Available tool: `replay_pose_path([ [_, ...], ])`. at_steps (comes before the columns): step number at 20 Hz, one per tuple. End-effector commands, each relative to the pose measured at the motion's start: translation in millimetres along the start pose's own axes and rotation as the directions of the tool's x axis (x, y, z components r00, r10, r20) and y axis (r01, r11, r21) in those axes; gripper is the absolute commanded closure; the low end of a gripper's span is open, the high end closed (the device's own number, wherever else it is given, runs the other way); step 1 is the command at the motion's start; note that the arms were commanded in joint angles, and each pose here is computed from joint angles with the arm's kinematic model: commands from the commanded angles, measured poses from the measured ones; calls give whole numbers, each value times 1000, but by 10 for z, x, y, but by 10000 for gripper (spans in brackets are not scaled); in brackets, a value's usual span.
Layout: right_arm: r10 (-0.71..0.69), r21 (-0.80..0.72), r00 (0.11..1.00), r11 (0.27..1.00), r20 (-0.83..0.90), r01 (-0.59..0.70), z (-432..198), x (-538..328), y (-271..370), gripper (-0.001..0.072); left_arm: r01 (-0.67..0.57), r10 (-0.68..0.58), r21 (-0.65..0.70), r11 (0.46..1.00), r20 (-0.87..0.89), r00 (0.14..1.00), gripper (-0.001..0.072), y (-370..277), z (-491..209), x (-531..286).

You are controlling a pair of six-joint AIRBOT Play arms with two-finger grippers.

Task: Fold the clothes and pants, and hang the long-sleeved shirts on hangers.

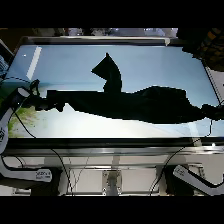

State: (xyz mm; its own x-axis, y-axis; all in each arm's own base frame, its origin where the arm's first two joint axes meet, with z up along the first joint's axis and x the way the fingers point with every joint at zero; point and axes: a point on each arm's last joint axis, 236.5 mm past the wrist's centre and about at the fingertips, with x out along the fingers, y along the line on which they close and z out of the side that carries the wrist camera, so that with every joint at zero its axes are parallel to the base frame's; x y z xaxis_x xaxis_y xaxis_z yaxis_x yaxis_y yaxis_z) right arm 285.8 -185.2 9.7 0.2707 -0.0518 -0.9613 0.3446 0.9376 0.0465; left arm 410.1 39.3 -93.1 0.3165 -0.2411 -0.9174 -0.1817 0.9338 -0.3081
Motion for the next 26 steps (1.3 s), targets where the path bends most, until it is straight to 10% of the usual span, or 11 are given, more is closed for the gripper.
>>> replay_pose_path([
  [1, 0, 1, 1000, 1000, 0, 0, -2, -2, -1, 689, 0, -1, -39, 999, -21, 1000, 425, 85, -51, -32],
  [24, 21, 10, 1000, 1000, 15, -21, 35, -1, 49, 689, 121, -124, -118, 986, -12, 992, 425, 29, -31, 101],
  [26, 21, 10, 1000, 1000, 15, -21, 35, -1, 49, 689, 133, -136, -128, 983, -17, 991, 616, 7, -42, 118],
])
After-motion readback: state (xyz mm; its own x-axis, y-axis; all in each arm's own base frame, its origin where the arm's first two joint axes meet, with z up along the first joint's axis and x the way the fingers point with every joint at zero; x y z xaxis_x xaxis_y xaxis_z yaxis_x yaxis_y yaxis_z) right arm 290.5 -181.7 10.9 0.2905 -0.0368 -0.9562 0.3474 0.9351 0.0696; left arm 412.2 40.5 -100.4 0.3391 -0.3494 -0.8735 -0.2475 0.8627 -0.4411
